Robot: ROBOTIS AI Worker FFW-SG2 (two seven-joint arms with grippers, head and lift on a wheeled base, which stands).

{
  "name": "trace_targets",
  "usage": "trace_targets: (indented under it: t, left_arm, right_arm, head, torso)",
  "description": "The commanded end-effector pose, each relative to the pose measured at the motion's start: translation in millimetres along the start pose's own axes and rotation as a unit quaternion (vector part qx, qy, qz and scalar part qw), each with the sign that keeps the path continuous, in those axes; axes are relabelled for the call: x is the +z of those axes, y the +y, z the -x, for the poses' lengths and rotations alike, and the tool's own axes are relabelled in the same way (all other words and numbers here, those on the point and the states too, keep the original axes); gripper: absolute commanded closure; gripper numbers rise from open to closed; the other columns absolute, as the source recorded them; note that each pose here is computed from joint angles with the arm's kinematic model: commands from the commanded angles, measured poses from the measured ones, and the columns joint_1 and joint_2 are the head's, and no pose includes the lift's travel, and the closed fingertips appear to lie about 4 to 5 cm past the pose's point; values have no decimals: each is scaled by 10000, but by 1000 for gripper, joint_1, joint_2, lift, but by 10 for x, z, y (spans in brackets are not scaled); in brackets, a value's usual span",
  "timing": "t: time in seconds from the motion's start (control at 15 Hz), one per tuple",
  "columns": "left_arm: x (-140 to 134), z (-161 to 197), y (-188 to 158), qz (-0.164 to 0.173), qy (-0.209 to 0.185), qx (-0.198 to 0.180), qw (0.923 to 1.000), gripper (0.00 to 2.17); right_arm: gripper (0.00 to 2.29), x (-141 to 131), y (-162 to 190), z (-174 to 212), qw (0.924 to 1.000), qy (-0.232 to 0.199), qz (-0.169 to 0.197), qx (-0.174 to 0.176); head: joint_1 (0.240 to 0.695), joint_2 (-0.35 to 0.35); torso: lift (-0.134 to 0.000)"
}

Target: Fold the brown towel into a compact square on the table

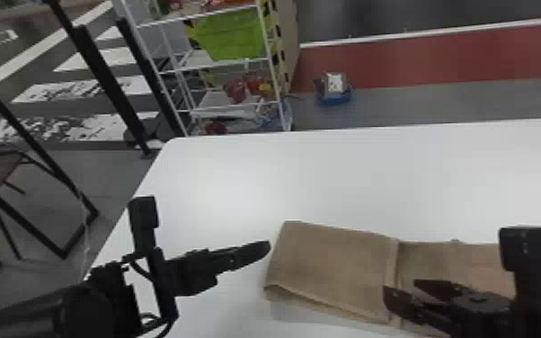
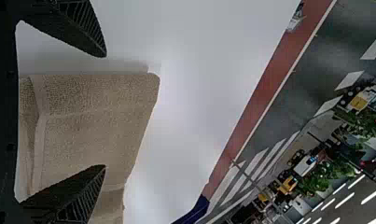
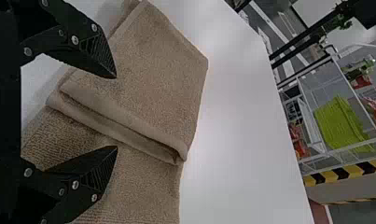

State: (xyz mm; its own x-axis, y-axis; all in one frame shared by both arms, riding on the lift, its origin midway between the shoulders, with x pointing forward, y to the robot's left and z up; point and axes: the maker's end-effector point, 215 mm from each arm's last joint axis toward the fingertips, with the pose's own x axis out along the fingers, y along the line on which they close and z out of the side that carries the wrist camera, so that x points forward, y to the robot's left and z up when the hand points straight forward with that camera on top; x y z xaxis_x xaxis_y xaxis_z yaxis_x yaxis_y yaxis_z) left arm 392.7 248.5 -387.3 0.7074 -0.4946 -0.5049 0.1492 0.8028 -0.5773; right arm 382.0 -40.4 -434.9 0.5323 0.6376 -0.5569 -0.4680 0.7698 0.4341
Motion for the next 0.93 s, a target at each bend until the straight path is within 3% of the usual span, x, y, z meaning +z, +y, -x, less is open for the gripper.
trace_targets:
  t: [0.0, 0.27, 0.6, 0.87]
  left_arm:
    - [-11, -3, -6, 14, 2, -11, 10000, 36]
    - [-20, -7, 4, 26, 11, -3, 10000, 36]
    - [5, -12, 1, 22, -15, -19, 10000, 36]
    - [18, -5, 6, 23, -30, -17, 10000, 36]
  right_arm:
    - [407, 7, -55, -49, 10000, 3, -9, -77]
    - [407, 26, -141, -158, 9998, 32, 1, -171]
    - [417, -19, -69, -314, 9993, 362, 73, -103]
    - [1025, -7, 44, -363, 9987, 492, 139, 14]
  head:
    - [695, 300]
    - [695, 288]
    - [695, 296]
    - [695, 320]
  torso:
    - [-123]
    - [-123]
    - [-123]
    - [-123]
